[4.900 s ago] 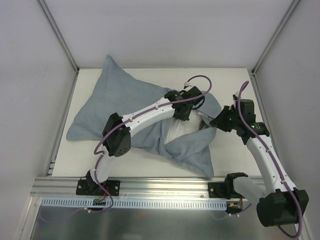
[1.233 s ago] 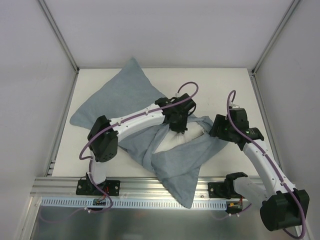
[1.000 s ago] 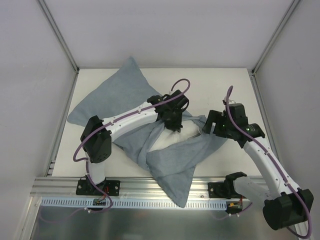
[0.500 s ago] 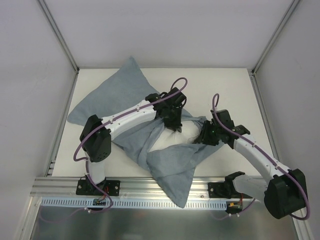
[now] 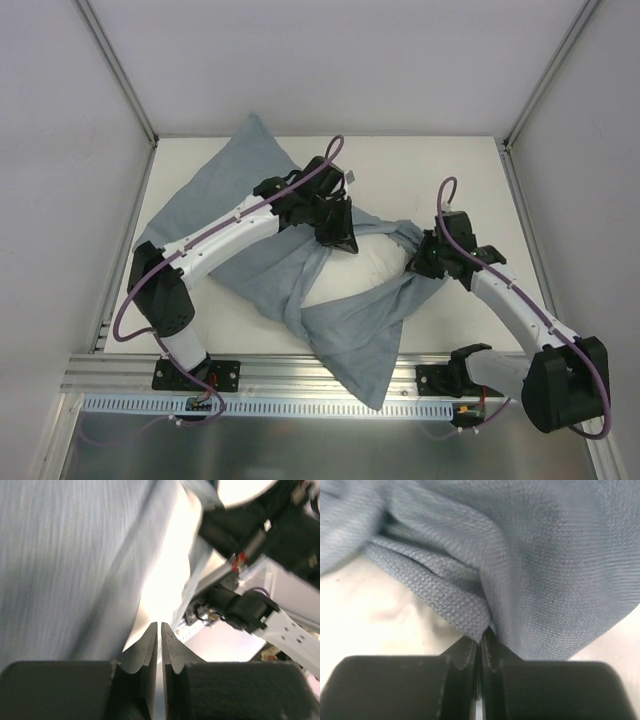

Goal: Remove the pillowcase from the pillow

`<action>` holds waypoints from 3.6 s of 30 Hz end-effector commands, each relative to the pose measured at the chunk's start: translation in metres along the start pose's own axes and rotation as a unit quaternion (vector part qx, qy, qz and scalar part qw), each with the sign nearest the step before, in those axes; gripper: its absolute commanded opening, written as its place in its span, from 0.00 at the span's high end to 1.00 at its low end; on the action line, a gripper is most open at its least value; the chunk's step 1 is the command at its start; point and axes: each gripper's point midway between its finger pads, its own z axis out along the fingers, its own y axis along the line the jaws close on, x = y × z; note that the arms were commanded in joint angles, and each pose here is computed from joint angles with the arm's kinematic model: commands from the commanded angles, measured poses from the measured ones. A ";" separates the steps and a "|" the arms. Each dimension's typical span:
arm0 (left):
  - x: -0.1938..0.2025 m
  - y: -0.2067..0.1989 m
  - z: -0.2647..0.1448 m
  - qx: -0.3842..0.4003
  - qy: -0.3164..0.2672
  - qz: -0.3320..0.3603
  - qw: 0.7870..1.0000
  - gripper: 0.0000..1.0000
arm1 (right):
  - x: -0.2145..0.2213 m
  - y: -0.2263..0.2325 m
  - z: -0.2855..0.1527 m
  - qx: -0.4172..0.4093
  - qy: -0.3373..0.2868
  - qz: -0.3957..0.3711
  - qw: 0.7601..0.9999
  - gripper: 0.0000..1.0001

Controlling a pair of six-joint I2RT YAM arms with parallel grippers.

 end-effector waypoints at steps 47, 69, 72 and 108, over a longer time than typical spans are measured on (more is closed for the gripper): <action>0.036 0.018 0.174 -0.199 0.095 0.091 0.971 0.26 | -0.023 -0.035 -0.009 -0.012 -0.071 0.094 0.993 0.99; 0.019 -0.055 0.020 0.024 0.053 0.047 0.997 1.00 | -0.120 -0.028 0.007 -0.047 -0.060 0.122 0.990 0.99; 0.019 -0.067 0.004 0.052 0.041 0.064 0.996 1.00 | -0.118 -0.026 0.018 -0.063 -0.048 0.138 0.987 1.00; -0.026 -0.062 -0.031 -0.014 -0.079 0.118 0.990 1.00 | -0.012 -0.021 -0.074 -0.061 -0.049 0.053 0.996 0.07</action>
